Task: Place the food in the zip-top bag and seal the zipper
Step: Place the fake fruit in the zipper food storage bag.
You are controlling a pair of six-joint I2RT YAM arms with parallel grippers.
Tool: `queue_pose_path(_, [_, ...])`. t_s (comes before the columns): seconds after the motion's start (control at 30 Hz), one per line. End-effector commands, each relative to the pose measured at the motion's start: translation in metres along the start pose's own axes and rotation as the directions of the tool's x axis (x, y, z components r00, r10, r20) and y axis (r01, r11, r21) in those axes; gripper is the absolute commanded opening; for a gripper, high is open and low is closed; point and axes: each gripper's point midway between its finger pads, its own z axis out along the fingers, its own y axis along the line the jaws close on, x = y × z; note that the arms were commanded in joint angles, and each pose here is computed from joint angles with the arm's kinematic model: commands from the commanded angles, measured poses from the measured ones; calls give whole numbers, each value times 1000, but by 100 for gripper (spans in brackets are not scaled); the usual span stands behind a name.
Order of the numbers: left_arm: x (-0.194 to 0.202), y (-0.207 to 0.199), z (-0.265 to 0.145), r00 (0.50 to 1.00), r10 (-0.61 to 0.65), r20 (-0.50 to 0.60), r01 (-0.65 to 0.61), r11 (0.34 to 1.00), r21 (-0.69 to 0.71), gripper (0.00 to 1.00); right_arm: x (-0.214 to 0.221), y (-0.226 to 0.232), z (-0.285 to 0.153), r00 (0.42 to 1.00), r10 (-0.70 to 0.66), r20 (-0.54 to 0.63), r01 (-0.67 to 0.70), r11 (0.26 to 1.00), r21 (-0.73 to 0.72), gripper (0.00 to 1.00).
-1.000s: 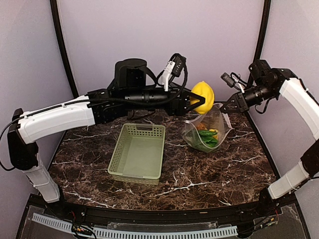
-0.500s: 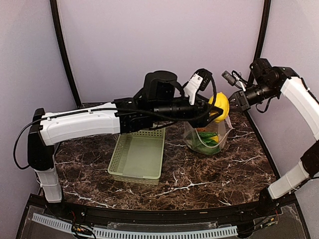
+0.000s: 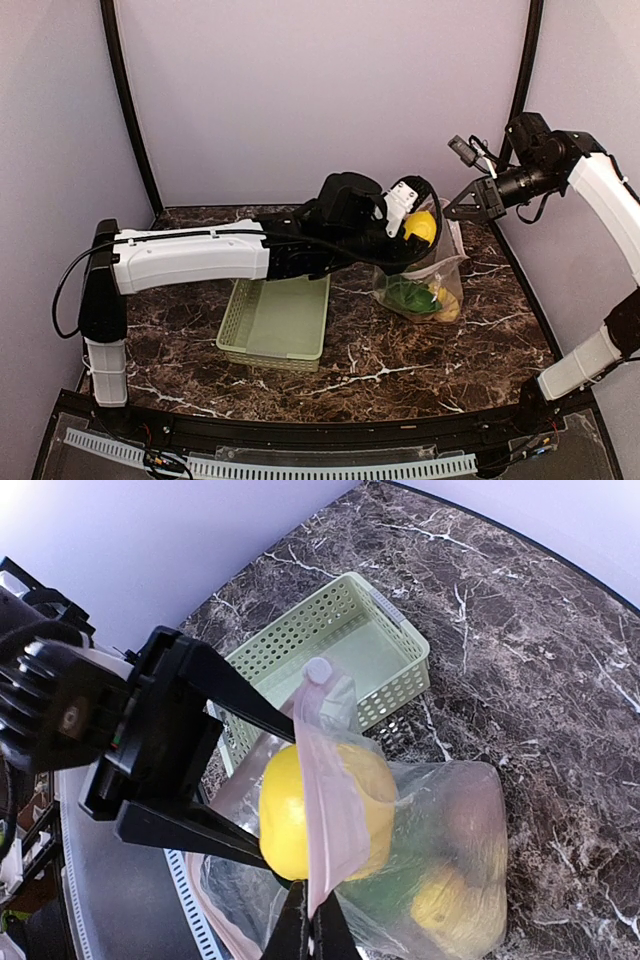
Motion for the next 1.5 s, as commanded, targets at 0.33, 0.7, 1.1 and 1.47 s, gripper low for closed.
queue_pose_path(0.33, [10,2,24,997,57,-57,-59,998,-34,65,-2,16,-11,999,-29,43,30,999,-20,0])
queue_pose_path(0.7, [-47,13,-12,1000,15,7,-14,998,-68,80,-3,16,-13,998,-19,58,21,999,-28,0])
queue_pose_path(1.1, [-66,40,-77,992,-117,50,123,978,-168,74,6,13,-10,999,-19,49,19,1000,-19,0])
queue_pose_path(1.47, [-7,18,-75,981,-161,-112,156,986,-53,71,17,8,-6,999,-24,25,24,1000,0,0])
